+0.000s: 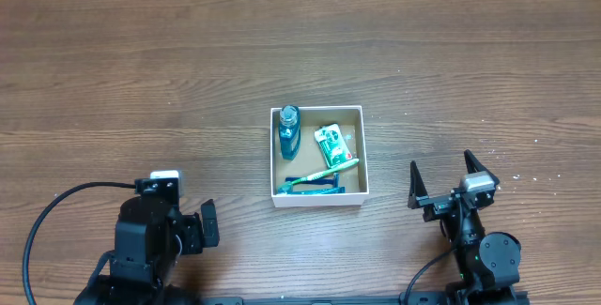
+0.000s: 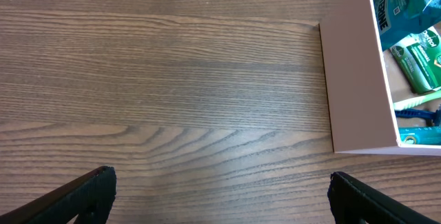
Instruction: Pack container
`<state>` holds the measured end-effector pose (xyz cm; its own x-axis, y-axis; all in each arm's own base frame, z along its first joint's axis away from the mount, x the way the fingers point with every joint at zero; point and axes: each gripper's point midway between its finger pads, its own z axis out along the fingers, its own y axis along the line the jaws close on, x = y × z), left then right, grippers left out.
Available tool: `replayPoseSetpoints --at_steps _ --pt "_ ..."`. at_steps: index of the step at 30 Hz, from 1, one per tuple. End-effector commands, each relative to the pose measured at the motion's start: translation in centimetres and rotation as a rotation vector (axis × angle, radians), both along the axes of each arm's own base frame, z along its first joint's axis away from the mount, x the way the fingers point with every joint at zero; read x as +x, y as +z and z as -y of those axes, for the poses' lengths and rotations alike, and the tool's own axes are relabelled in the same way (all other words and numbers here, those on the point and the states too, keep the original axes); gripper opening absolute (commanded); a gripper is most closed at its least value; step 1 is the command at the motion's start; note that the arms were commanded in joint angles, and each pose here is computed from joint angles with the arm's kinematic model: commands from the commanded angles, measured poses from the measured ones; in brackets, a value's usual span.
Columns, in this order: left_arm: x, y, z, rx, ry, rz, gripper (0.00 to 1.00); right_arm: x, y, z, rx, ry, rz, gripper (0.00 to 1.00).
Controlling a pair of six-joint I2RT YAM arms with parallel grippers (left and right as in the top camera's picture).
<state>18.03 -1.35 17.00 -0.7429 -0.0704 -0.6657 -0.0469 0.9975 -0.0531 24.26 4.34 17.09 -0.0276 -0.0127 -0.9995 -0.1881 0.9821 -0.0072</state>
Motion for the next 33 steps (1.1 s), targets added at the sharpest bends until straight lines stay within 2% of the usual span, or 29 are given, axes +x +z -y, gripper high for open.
replayPoseSetpoints --at_steps 1,5,9,14,18,22,24,27,33 --pt "0.0 -0.1 0.1 0.006 -0.01 -0.003 1.0 0.0 -0.1 0.1 -0.003 -0.003 0.007 1.0" --pt "-0.5 0.1 -0.5 0.027 0.0 0.012 1.0 0.0 -0.1 0.1 -0.003 -0.003 0.007 1.0" --pt "-0.5 -0.5 -1.5 0.038 0.028 0.132 1.0 0.0 -0.1 0.1 -0.003 -0.003 0.007 1.0" --pt "1.8 -1.1 -1.7 0.067 0.015 0.37 1.0 0.0 -0.1 0.1 -0.003 -0.003 0.007 1.0" --pt "4.7 0.3 -1.4 0.109 -0.009 0.625 1.0 0.0 -0.1 0.1 -0.003 -0.003 0.007 1.0" --pt "6.2 2.3 -1.7 0.121 0.016 0.848 1.0 0.0 -0.1 0.1 -0.002 -0.003 0.007 1.0" --pt "6.5 1.8 -1.8 0.121 0.025 0.88 1.0 0.0 -0.1 0.1 -0.003 -0.003 0.007 1.0" --pt "6.6 -1.2 -1.8 0.126 0.012 0.769 1.0 0.0 -0.1 0.1 -0.003 -0.003 0.007 1.0" --pt "6.6 -1.2 -1.6 0.107 0.001 0.771 1.0 0.0 -0.1 0.1 -0.003 -0.003 0.007 1.0"
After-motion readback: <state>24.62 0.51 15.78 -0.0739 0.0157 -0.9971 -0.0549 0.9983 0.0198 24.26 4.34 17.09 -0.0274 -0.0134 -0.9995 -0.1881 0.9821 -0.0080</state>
